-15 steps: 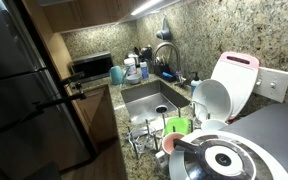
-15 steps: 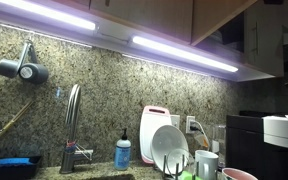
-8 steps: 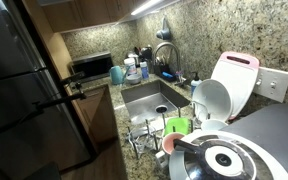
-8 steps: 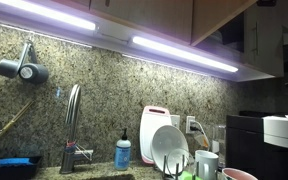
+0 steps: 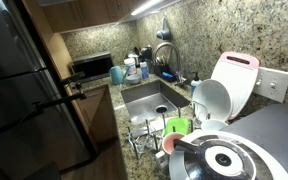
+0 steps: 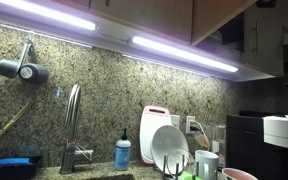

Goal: Take the orange lid and place it inside the upper cabinet

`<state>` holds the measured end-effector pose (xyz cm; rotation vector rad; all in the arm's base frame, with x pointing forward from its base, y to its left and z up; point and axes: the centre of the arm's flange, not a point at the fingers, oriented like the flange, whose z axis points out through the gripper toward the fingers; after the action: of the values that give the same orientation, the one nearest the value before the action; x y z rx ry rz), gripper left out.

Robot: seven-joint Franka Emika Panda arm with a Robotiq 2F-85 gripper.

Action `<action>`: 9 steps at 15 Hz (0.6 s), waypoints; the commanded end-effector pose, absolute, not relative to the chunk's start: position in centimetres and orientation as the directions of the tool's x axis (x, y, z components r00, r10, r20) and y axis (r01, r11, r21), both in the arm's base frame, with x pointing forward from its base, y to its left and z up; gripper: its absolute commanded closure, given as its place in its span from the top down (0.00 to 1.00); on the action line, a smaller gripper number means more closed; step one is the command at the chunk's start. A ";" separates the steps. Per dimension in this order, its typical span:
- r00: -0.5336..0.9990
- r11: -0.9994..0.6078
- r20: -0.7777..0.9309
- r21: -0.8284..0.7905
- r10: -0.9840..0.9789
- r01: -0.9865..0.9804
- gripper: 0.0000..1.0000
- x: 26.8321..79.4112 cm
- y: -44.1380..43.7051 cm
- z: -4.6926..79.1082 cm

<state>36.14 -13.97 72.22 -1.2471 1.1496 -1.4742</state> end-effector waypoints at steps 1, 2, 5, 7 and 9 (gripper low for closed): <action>-0.155 -0.188 0.178 -0.981 -0.972 0.047 0.04 37.9 -14.5 72.7; -0.156 -0.191 0.182 -0.981 -0.971 0.043 0.04 38.1 -14.7 72.9; -0.183 -0.192 0.183 -0.981 -0.966 0.032 0.04 39.3 -15.4 73.1; -0.193 -0.192 0.184 -0.981 -0.964 0.025 0.04 40.0 -15.7 73.3; -0.195 -0.184 0.177 -0.983 -0.965 0.015 0.04 40.8 -16.0 73.3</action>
<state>38.72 -15.63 72.47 -1.2500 1.2032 -1.5142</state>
